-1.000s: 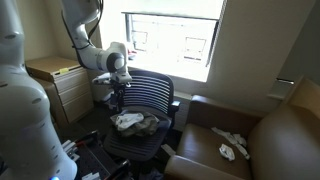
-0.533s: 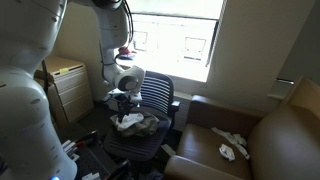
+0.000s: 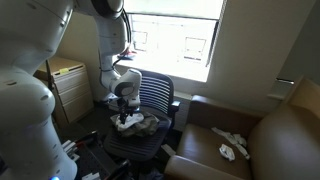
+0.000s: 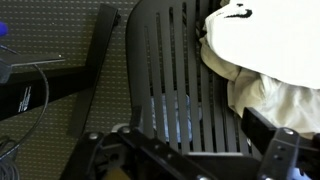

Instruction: Hang the brown clothing on the armrest of the black chair

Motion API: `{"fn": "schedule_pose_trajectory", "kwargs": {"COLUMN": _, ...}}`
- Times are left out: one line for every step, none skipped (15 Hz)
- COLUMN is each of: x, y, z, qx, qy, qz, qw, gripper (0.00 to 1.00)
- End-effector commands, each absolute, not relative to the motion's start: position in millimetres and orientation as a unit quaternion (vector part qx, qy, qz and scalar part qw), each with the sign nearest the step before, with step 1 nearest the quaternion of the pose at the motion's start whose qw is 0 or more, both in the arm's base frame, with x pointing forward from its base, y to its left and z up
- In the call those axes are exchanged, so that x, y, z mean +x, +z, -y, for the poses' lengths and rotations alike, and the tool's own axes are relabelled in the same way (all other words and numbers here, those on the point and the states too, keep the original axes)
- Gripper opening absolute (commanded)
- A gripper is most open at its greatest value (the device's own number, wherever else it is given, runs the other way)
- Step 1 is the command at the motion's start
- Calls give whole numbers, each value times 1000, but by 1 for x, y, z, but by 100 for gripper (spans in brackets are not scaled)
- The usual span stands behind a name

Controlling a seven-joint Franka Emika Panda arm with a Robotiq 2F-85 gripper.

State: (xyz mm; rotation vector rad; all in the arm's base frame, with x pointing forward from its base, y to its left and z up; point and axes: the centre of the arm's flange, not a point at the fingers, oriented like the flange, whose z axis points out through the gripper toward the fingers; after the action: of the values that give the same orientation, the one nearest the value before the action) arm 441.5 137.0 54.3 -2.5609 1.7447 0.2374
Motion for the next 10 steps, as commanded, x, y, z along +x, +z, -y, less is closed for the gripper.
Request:
{"fn": "schedule_pose_trajectory", "kwargs": {"x": 465, "y": 20, "z": -161, "qx": -812, "qy": 65, "qz": -579, "qw": 20, "gripper": 100}}
{"fn": "schedule_pose_trajectory", "kwargs": {"x": 470, "y": 13, "z": -162, "qx": -808, "qy": 66, "qz": -585, "qw": 13, "gripper": 100}}
{"fn": "schedule_pose_trajectory", "kwargs": {"x": 473, "y": 8, "z": -163, "qx": -804, "qy": 73, "qz": -590, "qw": 4, "gripper": 100}}
{"fn": "schedule_pose_trajectory", "kwargs": {"x": 456, "y": 23, "z": -158, "qx": -813, "qy": 70, "qz": -577, "qw": 11, "gripper": 100}}
{"fn": "schedule_pose_trajectory", "kwargs": {"x": 460, "y": 18, "z": -160, "qx": -811, "qy": 68, "qz": -581, "qw": 9, "gripper": 100}}
{"fn": "schedule_pose_trajectory", "kwargs": {"x": 463, "y": 14, "z": -161, "qx": -810, "qy": 67, "qz": -583, "qw": 8, "gripper": 100}}
{"fn": "schedule_pose_trajectory", "kwargs": {"x": 464, "y": 11, "z": -160, "qx": -809, "qy": 67, "qz": -584, "qw": 8, "gripper": 100}}
{"fn": "schedule_pose_trajectory", "kwargs": {"x": 461, "y": 10, "z": -160, "qx": -810, "qy": 54, "qz": -584, "qw": 16, "gripper": 100}}
{"fn": "schedule_pose_trajectory", "kwargs": {"x": 469, "y": -5, "z": -159, "qx": -802, "qy": 55, "qz": -595, "qw": 13, "gripper": 100}}
{"fn": "schedule_pose_trajectory", "kwargs": {"x": 473, "y": -17, "z": -159, "qx": -797, "qy": 71, "qz": -599, "qw": 21, "gripper": 100}}
